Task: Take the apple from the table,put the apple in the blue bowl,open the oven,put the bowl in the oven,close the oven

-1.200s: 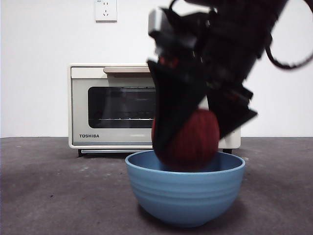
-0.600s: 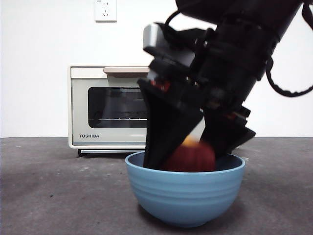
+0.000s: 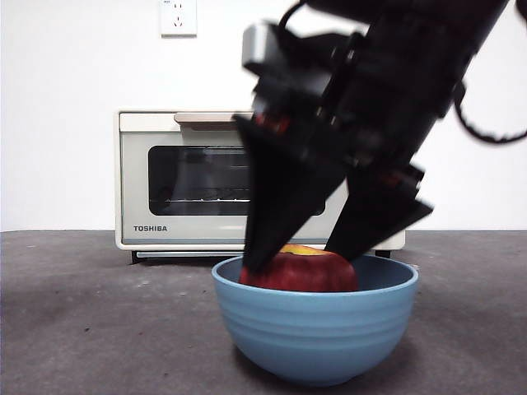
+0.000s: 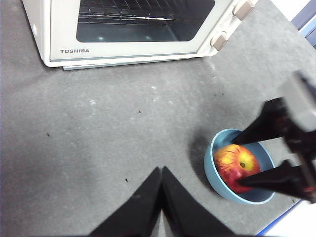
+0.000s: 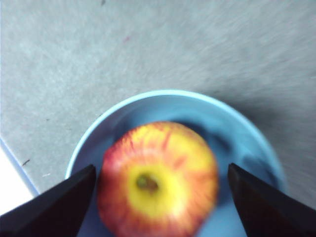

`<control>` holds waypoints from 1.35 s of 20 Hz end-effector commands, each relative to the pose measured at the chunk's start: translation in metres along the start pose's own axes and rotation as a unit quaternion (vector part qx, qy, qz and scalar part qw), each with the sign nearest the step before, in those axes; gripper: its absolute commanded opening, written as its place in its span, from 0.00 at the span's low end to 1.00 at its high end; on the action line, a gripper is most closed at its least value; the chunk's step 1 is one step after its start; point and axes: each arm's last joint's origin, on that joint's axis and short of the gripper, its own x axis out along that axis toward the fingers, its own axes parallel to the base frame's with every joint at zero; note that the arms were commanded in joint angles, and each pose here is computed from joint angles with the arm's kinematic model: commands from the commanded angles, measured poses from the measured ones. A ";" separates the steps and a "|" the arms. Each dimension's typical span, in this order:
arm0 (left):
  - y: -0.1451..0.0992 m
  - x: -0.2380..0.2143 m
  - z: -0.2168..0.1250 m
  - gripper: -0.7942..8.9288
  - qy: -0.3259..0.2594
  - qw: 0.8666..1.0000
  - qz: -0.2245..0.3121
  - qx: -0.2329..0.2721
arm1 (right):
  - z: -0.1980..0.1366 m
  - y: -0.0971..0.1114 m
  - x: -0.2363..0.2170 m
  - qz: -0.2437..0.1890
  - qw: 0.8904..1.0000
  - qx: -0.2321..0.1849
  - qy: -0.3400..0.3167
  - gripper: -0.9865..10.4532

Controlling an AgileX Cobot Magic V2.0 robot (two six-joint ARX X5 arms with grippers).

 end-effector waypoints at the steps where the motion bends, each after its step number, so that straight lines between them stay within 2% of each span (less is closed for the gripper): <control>1: 0.000 0.004 0.009 0.09 -0.010 1.000 -0.008 0.000 | 0.004 0.005 -0.016 -0.002 1.000 -0.004 -0.019 0.46; 5: 0.001 0.023 0.026 0.09 -0.023 0.999 -0.029 0.008 | 0.000 0.006 -0.059 -0.053 0.996 0.000 -0.068 0.46; 7: 0.000 0.036 0.038 0.09 -0.032 0.998 -0.043 0.017 | -0.007 0.002 -0.076 -0.087 0.993 0.023 -0.077 0.46; 12: -0.004 0.077 0.078 0.09 -0.057 0.997 -0.035 0.041 | -0.033 -0.020 -0.100 -0.189 0.978 0.089 -0.017 0.46; 19: -0.003 0.131 0.122 0.09 -0.079 0.994 -0.042 0.059 | -0.037 -0.027 -0.103 -0.202 0.973 0.111 -0.001 0.46; 27: 0.007 0.174 0.144 0.09 -0.062 0.995 -0.035 0.065 | -0.037 -0.027 -0.103 -0.202 0.973 0.114 -0.002 0.46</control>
